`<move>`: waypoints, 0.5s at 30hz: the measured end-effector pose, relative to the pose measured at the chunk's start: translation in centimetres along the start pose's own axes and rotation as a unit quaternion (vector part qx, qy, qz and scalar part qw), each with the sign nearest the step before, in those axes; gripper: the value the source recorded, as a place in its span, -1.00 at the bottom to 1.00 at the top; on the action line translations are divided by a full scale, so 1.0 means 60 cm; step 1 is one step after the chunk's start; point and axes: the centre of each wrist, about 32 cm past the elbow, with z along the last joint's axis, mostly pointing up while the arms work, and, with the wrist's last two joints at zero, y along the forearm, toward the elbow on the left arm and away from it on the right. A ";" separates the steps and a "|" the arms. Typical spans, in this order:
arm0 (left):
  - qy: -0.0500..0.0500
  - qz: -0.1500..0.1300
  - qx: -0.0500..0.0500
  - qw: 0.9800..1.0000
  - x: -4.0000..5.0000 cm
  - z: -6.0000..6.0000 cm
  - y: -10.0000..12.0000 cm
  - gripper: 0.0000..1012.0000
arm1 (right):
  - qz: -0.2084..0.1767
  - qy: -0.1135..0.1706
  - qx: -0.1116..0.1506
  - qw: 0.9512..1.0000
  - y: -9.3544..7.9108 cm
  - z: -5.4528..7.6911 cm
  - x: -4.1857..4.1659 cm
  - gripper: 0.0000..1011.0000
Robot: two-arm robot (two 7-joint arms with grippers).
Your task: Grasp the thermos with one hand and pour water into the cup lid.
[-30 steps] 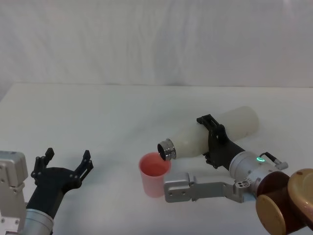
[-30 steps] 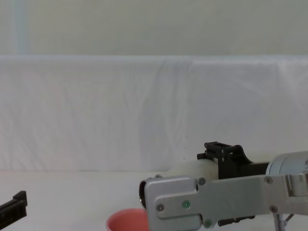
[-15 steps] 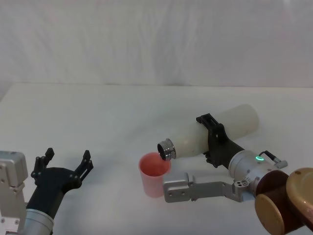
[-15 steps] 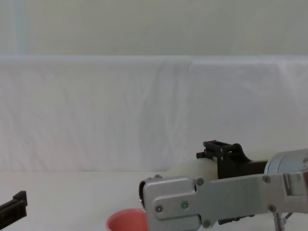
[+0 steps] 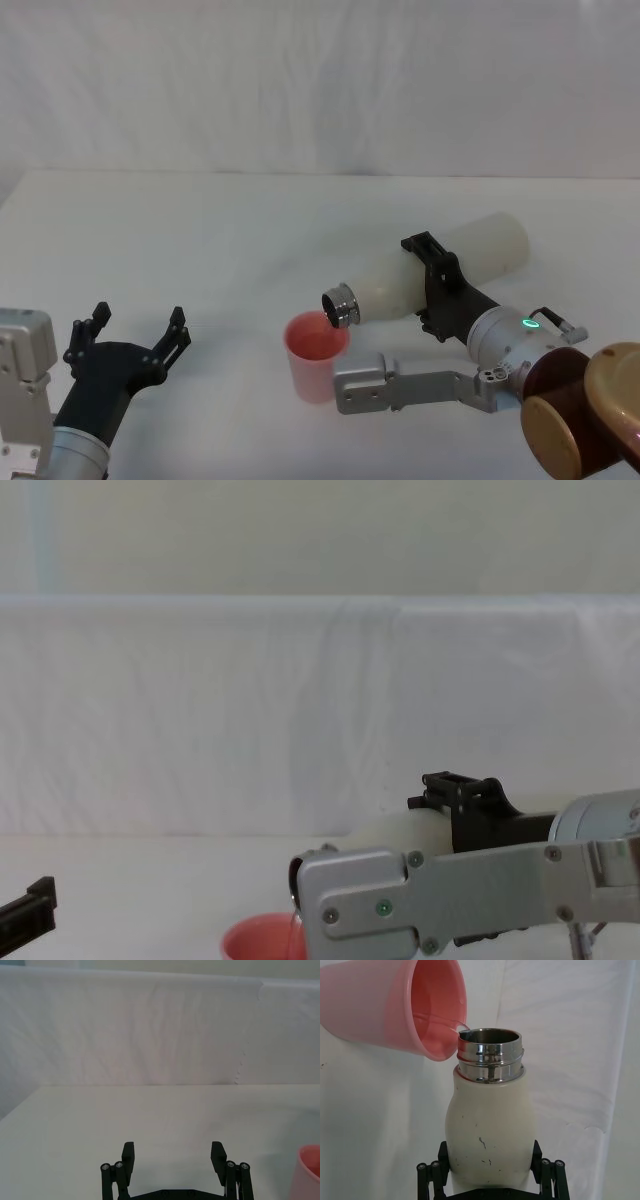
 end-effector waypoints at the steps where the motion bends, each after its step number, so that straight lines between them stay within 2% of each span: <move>1: 0.000 0.000 0.000 1.000 0.000 0.000 0.000 0.98 | 0.000 0.000 0.000 1.000 0.000 0.000 0.000 0.89; 15: 0.000 0.000 0.000 1.000 0.000 0.000 0.000 0.98 | 0.000 -0.001 -0.001 1.000 0.000 0.000 0.000 0.89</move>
